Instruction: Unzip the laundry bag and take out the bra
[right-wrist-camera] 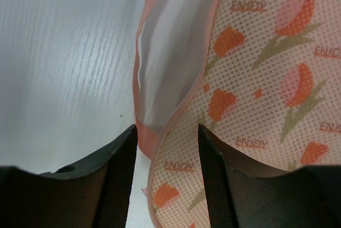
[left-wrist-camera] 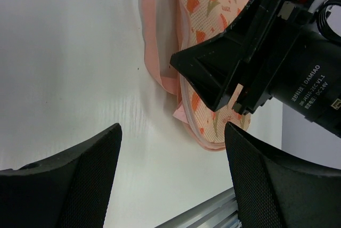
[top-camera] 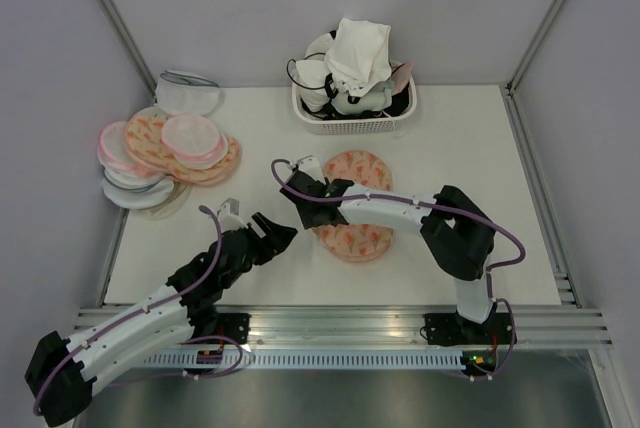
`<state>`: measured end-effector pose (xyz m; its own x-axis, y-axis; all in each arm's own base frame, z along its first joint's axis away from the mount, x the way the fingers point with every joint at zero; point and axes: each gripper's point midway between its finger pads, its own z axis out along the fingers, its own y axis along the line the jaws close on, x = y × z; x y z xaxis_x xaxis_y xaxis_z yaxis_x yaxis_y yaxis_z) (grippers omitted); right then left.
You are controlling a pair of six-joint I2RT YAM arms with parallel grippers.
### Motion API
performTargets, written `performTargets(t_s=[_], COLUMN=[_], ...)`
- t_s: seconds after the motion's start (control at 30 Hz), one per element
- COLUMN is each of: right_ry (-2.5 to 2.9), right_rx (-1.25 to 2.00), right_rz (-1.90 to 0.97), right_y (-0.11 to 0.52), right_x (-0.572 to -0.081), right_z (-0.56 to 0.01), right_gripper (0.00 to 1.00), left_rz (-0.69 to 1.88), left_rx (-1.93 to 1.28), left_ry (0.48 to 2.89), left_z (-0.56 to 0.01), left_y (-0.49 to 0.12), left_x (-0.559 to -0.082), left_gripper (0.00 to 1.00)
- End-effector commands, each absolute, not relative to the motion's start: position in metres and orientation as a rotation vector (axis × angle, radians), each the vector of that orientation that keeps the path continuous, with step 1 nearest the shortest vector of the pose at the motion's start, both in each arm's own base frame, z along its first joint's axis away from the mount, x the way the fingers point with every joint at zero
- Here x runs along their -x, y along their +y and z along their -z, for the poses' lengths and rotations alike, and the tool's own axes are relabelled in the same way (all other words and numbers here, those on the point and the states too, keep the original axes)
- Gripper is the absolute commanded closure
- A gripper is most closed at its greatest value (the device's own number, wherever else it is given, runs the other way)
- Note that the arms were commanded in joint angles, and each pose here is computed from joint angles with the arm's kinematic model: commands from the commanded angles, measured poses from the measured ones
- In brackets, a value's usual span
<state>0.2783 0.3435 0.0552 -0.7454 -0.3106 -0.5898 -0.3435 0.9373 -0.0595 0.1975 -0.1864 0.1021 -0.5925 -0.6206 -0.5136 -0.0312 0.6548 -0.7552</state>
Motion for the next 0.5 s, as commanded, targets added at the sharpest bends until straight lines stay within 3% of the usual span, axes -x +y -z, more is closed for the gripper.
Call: performTargets(t_s=[0.0,0.13,0.17,0.27,0.33,0.4,0.47], right_ry=[2.416,2.409,2.425,2.423,2.425,2.427,2.414], right_rx=[0.399,0.352,0.352,0.324,0.310,0.306,0.293], right_rz=[-0.101,-0.001,0.052,0.152,0.183,0.187,0.192], right_y=[0.363,0.359,0.352,0.339,0.332,0.329,0.325], right_x=[-0.293,-0.304,-0.303,-0.304,-0.303,-0.301,-0.301], right_z=[-0.068,-0.064,-0.057,-0.052,-0.050,-0.050,-0.056], right_gripper=[0.44,0.54,0.69,0.84,0.80,0.65,0.60], left_rz=[0.941,0.941,0.944,0.952,0.955,0.955,0.952], left_rx=[0.544,0.545,0.547,0.550,0.551,0.550,0.554], left_ry=[2.049,2.063,2.063,2.054,2.049,2.046,2.043], left_z=[-0.099,-0.093,-0.092,-0.093,-0.093,-0.093,-0.093], left_y=[-0.186,-0.185,-0.185,-0.184,-0.184,-0.183,-0.182], left_x=[-0.197,-0.194,-0.193,-0.193,-0.193,-0.192,-0.192], left_gripper=[0.19,0.19,0.19,0.19,0.19,0.19,0.19])
